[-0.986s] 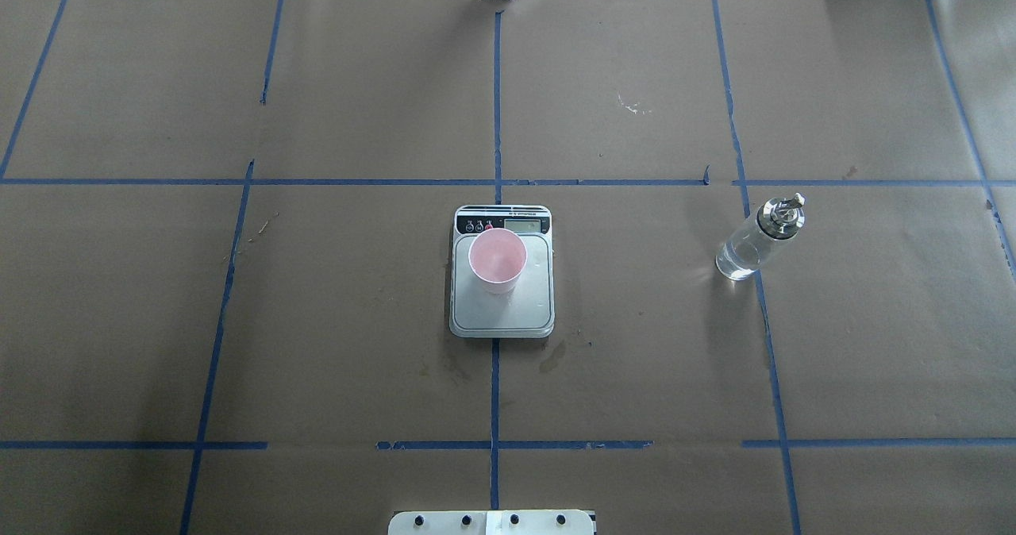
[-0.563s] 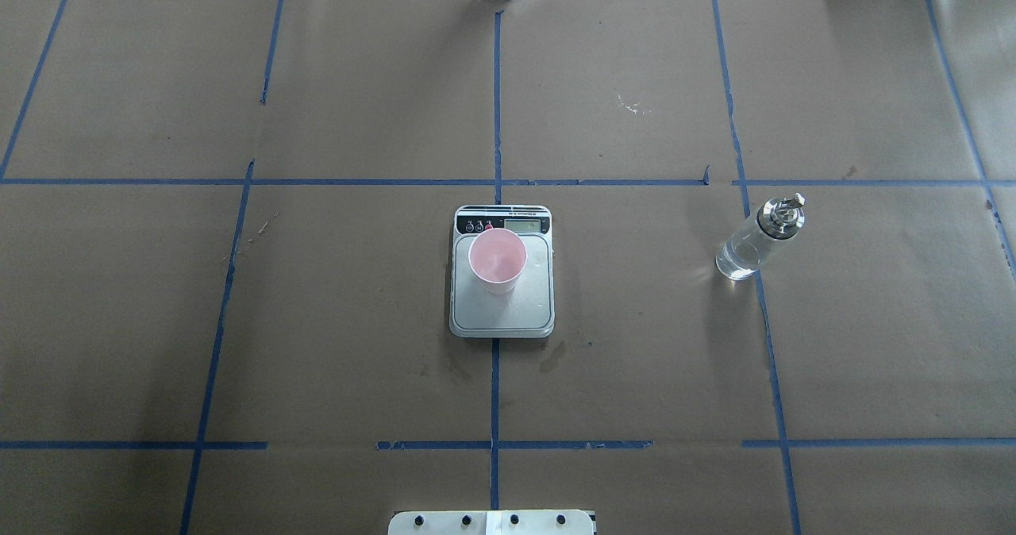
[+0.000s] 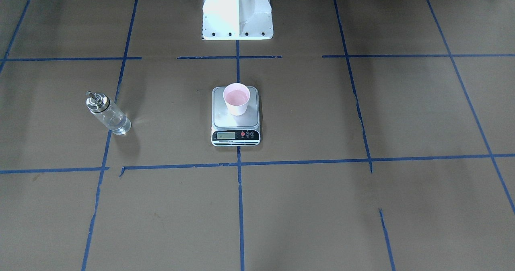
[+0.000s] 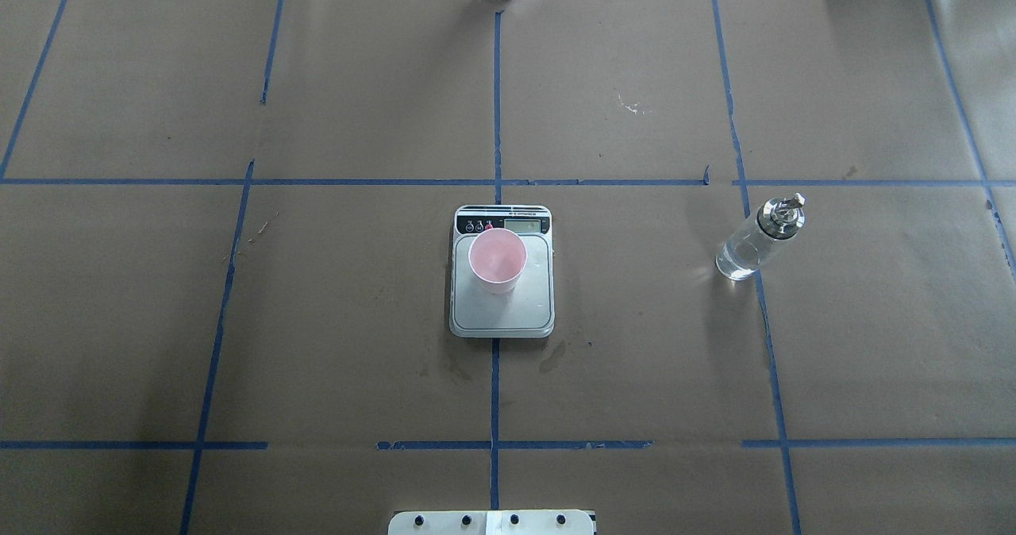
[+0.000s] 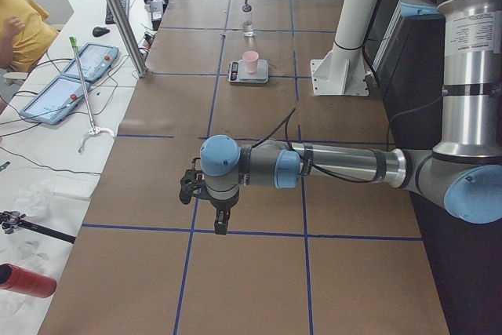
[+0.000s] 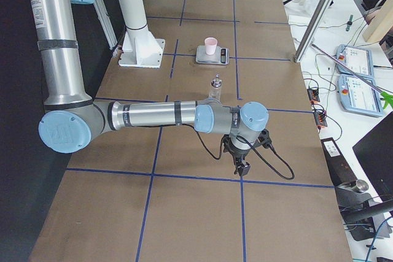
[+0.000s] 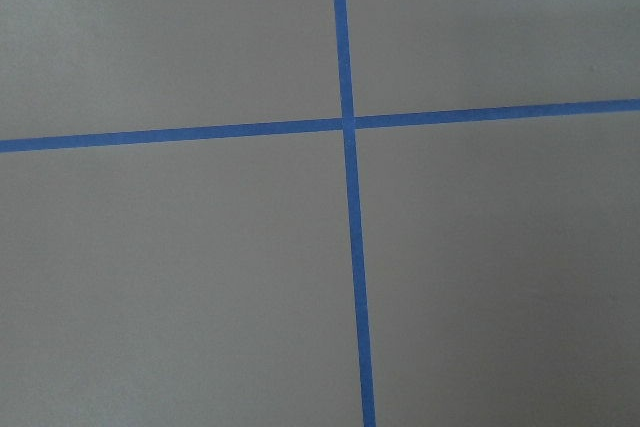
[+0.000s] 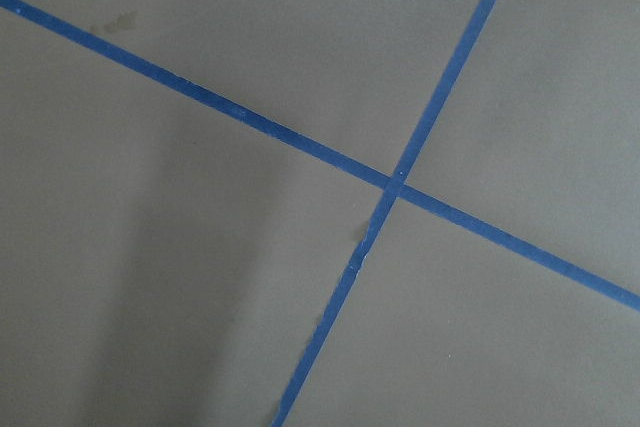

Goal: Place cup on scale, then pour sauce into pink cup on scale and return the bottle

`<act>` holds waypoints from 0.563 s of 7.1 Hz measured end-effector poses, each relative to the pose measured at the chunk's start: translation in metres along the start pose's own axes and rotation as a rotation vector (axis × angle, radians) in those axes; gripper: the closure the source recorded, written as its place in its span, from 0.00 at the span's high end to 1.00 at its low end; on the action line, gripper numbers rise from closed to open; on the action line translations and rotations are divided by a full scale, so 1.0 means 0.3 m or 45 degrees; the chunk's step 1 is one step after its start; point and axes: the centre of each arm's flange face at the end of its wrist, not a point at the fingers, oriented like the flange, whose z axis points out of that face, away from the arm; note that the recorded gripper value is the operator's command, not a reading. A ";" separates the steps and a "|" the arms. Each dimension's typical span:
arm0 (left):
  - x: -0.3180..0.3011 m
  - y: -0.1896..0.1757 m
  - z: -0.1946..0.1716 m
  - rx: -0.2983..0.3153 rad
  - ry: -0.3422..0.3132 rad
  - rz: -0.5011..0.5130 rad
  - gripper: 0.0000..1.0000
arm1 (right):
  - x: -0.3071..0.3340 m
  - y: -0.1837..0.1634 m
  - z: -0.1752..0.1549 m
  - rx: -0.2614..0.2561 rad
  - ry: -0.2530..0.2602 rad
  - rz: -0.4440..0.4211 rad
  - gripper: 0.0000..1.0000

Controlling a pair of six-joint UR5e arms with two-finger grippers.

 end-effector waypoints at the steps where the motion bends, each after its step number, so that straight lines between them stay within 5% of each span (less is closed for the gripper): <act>1: 0.000 0.000 0.000 0.000 0.000 0.000 1.00 | -0.001 0.001 0.007 0.005 -0.026 0.042 1.00; 4: 0.000 0.000 0.000 0.000 -0.001 0.000 1.00 | -0.002 0.011 0.019 0.012 -0.059 0.281 1.00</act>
